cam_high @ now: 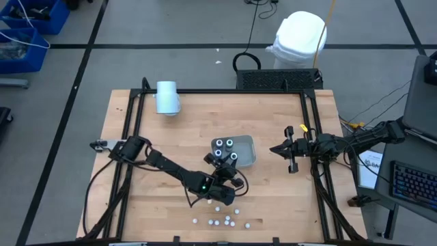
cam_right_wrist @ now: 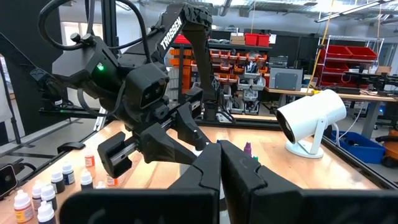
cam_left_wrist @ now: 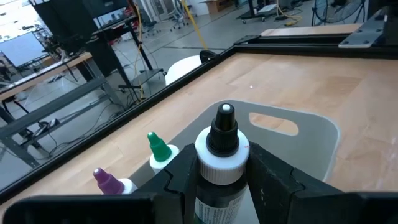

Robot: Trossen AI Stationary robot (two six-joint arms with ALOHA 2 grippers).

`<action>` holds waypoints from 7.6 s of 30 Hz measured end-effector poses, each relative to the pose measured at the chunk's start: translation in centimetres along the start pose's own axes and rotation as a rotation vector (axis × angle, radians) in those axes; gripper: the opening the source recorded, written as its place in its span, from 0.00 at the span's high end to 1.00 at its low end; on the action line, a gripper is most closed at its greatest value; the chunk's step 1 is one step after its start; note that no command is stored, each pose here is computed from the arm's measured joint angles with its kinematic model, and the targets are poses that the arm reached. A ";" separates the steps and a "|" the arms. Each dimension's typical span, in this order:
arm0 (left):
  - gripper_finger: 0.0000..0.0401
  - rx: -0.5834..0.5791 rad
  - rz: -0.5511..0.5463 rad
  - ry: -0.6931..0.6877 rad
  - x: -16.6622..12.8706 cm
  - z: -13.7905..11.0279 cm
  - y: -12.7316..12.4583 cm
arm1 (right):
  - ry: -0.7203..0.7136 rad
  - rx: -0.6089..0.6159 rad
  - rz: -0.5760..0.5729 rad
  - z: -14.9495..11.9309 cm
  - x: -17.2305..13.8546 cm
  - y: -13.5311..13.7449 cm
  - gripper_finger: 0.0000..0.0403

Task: Pick & Place food coloring
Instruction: Put the large black food coloring bottle into the gray bin

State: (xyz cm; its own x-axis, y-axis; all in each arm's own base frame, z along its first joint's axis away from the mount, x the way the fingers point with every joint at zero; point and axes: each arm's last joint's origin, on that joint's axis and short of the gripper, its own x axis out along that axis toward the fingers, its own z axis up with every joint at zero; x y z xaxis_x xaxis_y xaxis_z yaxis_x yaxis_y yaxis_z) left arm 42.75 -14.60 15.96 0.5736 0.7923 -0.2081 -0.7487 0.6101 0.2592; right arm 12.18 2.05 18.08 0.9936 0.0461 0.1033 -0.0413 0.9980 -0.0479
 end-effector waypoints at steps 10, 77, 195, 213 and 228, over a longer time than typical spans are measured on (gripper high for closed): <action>0.71 -0.022 -0.018 0.041 0.1 -1.1 0.1 | 0.000 0.000 0.000 0.0 0.0 0.0 1.00; 0.29 -0.032 -0.121 0.099 0.5 -3.3 0.2 | 0.027 0.015 0.005 -0.3 0.0 0.0 1.00; 0.29 0.256 -0.133 -0.190 -17.4 7.8 11.4 | 0.157 -0.078 0.010 -1.6 0.2 0.1 1.00; 0.29 0.274 -0.170 0.088 -14.1 1.8 17.0 | 0.089 -0.059 0.009 -1.0 0.4 0.1 1.00; 0.30 0.501 -0.958 -0.303 -10.5 5.3 13.7 | 0.076 -0.064 0.014 -0.9 0.5 0.2 1.00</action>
State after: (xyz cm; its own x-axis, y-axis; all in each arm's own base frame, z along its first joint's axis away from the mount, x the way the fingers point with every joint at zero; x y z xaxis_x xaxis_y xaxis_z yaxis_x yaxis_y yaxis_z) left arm 28.22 -14.57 26.67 0.9491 -0.0784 -0.3052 0.2242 0.8484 0.4795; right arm 12.72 2.20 17.25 0.9981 0.0547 0.0267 -0.0513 0.9923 -0.1126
